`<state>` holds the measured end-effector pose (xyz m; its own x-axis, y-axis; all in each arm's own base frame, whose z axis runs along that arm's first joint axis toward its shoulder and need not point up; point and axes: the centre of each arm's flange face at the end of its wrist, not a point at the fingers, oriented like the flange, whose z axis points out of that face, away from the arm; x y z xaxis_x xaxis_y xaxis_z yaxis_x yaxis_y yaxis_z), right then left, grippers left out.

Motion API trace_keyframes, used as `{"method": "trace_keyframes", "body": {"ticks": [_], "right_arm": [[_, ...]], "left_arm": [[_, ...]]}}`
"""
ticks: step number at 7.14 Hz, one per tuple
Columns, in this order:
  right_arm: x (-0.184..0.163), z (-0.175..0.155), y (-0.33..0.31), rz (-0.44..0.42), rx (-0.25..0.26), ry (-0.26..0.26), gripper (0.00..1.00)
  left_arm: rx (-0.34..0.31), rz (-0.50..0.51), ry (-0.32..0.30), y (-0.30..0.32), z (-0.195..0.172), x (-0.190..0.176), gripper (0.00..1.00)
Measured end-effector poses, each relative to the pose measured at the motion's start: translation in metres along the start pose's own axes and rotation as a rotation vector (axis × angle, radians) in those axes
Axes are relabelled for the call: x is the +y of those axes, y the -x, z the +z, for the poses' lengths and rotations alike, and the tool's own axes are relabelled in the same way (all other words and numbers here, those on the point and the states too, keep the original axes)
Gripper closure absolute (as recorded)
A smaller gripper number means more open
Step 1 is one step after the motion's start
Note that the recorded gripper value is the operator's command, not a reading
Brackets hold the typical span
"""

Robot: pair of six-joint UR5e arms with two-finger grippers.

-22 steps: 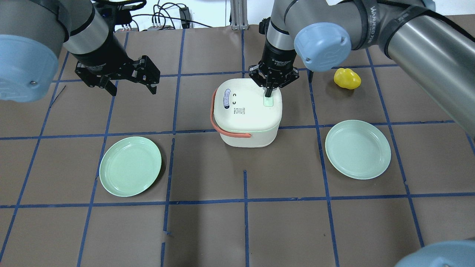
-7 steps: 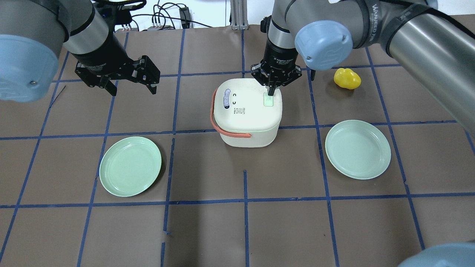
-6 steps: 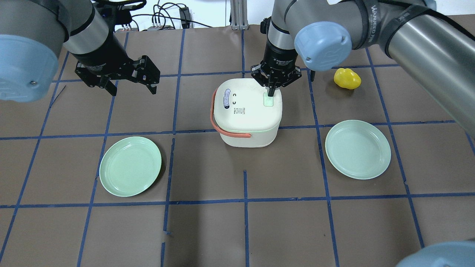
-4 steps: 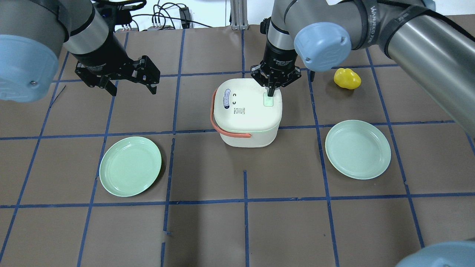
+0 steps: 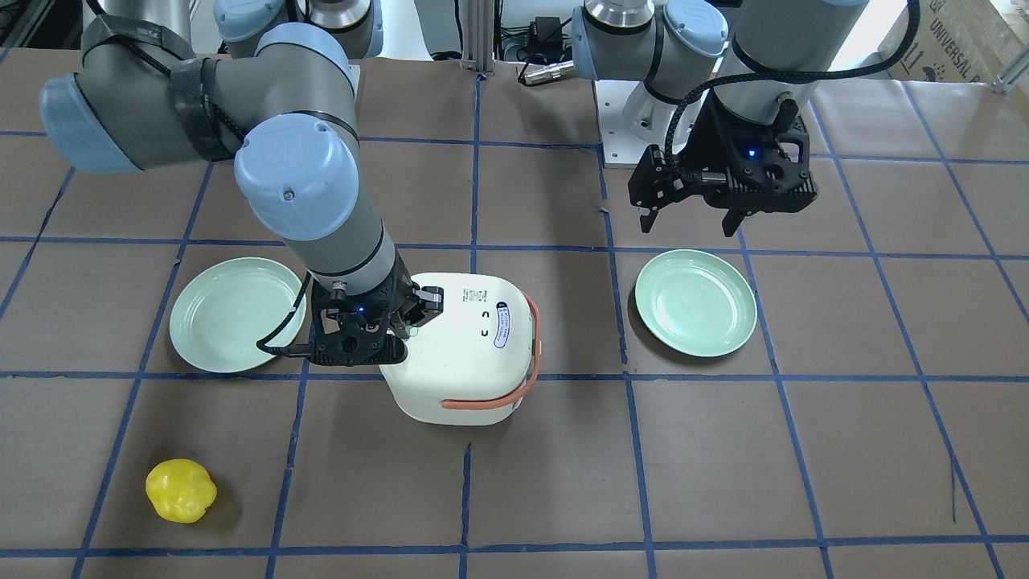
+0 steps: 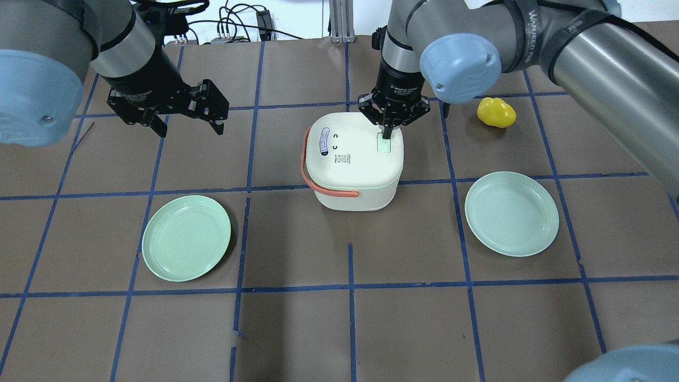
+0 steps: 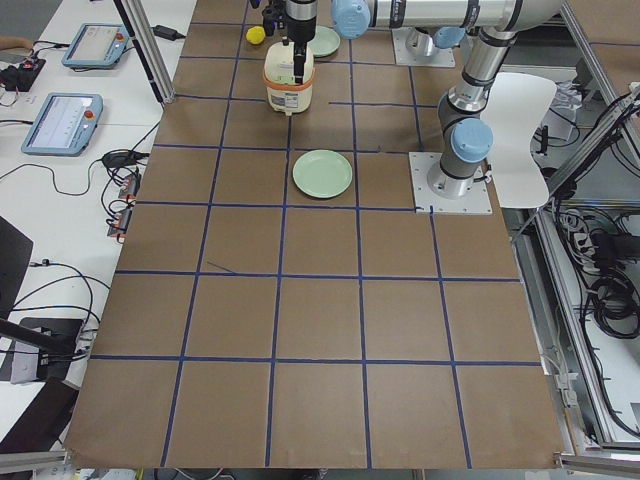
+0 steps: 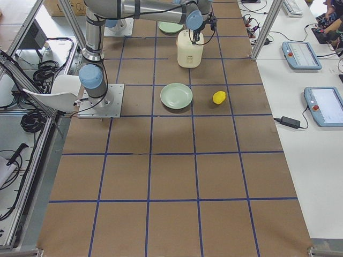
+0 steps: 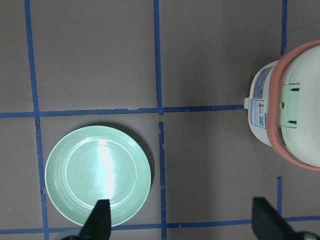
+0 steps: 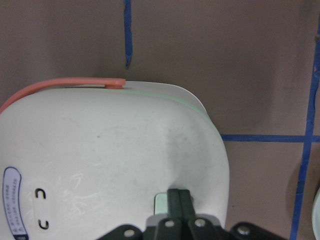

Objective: Press rice cooker button
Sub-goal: 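Lift the right gripper away as the rice cooker lid pops open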

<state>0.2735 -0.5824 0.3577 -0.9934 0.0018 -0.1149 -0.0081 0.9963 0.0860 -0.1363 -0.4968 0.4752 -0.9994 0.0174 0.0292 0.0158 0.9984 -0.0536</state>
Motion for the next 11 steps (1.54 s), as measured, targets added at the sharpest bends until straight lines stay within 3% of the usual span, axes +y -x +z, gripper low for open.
{"method": "trace_keyframes", "body": {"ticks": [5,7,8,9,10,11], "right_arm": [[0.002,0.005,0.0,0.0,0.002,0.007,0.9],[0.006,-0.016,0.004,-0.003,0.001,-0.01,0.88],[0.012,-0.034,0.012,-0.004,0.0,-0.007,0.81],[0.018,-0.059,0.019,0.001,0.0,0.003,0.57],[0.023,-0.092,0.026,0.003,0.0,0.007,0.42],[0.026,-0.124,0.028,0.004,0.0,-0.013,0.18]], "left_arm": [[0.0,0.0,0.0,0.0,0.0,0.0,0.0],[0.0,0.0,0.0,0.0,0.0,0.0,0.0],[0.0,0.0,0.0,0.0,0.0,0.0,0.0],[0.0,0.0,0.0,0.0,0.0,0.0,0.0],[0.0,0.0,-0.001,0.0,0.0,0.0,0.0],[0.0,0.0,-0.001,0.0,0.0,0.0,0.0]]}}
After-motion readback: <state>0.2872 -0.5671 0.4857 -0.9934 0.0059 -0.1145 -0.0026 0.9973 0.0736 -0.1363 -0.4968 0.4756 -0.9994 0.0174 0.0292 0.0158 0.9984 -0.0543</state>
